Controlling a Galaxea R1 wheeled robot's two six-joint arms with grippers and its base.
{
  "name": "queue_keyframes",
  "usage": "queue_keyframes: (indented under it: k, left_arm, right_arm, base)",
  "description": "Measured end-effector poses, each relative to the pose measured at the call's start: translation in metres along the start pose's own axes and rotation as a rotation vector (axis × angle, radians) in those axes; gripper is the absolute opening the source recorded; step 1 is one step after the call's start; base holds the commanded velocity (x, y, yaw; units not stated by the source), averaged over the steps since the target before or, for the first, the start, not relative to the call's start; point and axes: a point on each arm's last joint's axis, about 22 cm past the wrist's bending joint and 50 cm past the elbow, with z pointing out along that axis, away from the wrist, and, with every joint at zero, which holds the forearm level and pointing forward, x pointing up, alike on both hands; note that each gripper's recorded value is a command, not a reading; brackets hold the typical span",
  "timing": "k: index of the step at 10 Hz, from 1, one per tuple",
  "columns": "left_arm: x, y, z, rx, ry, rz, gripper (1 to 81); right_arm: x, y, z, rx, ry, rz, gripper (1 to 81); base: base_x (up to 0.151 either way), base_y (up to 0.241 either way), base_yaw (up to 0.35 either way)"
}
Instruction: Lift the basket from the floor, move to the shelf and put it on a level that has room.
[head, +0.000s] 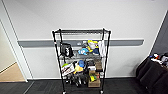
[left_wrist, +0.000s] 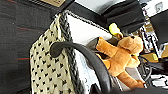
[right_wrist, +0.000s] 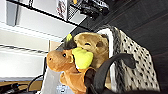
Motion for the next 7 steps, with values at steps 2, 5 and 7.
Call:
queue_keyframes:
  k: [2,5,7]
  left_arm:
    - [-0.0012,0.0091,0.0096,-0.019,-0.007,0.006,1.0]
    - [-0.0017,0.0103,0.0108,-0.021,-0.009,0.006,1.0]
    - [-0.0029,0.0099,0.0108,-0.02,-0.009,0.005,1.0]
  right_arm:
    - [0.0025,0.0025,-0.0008,-0.004,0.007,-0.001,1.0]
    - [0.004,0.0044,-0.0026,-0.009,0.01,-0.003,1.0]
    - [0.0022,0.0053,-0.003,-0.01,0.008,-0.002,1.0]
  base:
    - [0.0,0.0,0.0]
    - [0.0,0.0,0.0]
    - [0.073,0.0,0.0]
